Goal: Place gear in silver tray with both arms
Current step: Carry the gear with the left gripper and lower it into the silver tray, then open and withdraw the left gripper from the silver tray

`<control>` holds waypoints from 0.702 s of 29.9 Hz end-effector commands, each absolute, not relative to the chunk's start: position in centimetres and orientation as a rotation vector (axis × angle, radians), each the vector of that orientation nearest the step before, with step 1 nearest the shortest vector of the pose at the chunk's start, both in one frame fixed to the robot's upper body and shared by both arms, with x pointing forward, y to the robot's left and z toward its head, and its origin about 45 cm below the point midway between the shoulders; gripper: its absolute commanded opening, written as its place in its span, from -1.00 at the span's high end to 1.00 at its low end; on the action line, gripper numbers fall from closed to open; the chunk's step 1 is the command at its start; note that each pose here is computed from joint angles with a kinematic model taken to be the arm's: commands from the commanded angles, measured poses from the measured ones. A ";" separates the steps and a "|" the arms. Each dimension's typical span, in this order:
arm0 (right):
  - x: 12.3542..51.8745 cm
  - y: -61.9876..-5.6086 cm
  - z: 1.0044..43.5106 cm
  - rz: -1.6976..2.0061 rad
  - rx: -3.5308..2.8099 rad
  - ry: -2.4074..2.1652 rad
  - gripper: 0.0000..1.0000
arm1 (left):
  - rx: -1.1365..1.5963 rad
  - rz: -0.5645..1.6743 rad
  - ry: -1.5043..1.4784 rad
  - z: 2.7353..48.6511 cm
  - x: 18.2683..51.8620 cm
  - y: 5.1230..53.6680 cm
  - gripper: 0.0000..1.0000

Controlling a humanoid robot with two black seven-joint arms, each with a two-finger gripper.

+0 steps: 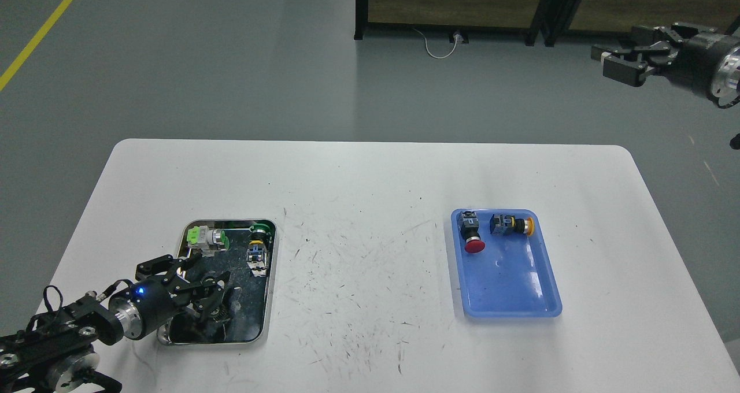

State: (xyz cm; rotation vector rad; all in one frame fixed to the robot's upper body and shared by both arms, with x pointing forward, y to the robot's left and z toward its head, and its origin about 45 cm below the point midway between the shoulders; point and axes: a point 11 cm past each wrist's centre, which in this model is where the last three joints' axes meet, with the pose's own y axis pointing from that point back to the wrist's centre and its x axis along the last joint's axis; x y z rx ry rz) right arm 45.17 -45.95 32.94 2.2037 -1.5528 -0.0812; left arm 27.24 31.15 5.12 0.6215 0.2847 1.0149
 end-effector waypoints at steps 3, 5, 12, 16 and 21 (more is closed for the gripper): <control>45.4 -46.2 33.6 -0.069 2.205 -1.585 -0.72 | 0.465 1.215 0.266 10.6 32.5 35.1 -0.95; 45.5 -46.5 34.0 -0.061 2.195 -1.630 -0.77 | 0.445 1.253 0.218 13.8 34.9 36.8 -0.95; 47.1 -46.8 34.3 -0.038 2.092 -1.840 -0.84 | 0.354 1.361 0.128 23.0 41.9 38.2 -0.95; 48.6 -45.4 33.7 -0.047 2.032 -1.937 -0.84 | 0.288 1.418 0.126 28.1 45.3 38.6 -0.95; 50.1 -43.5 33.4 -0.057 2.032 -1.968 -0.84 | 0.282 1.416 0.048 32.4 48.4 37.0 -0.95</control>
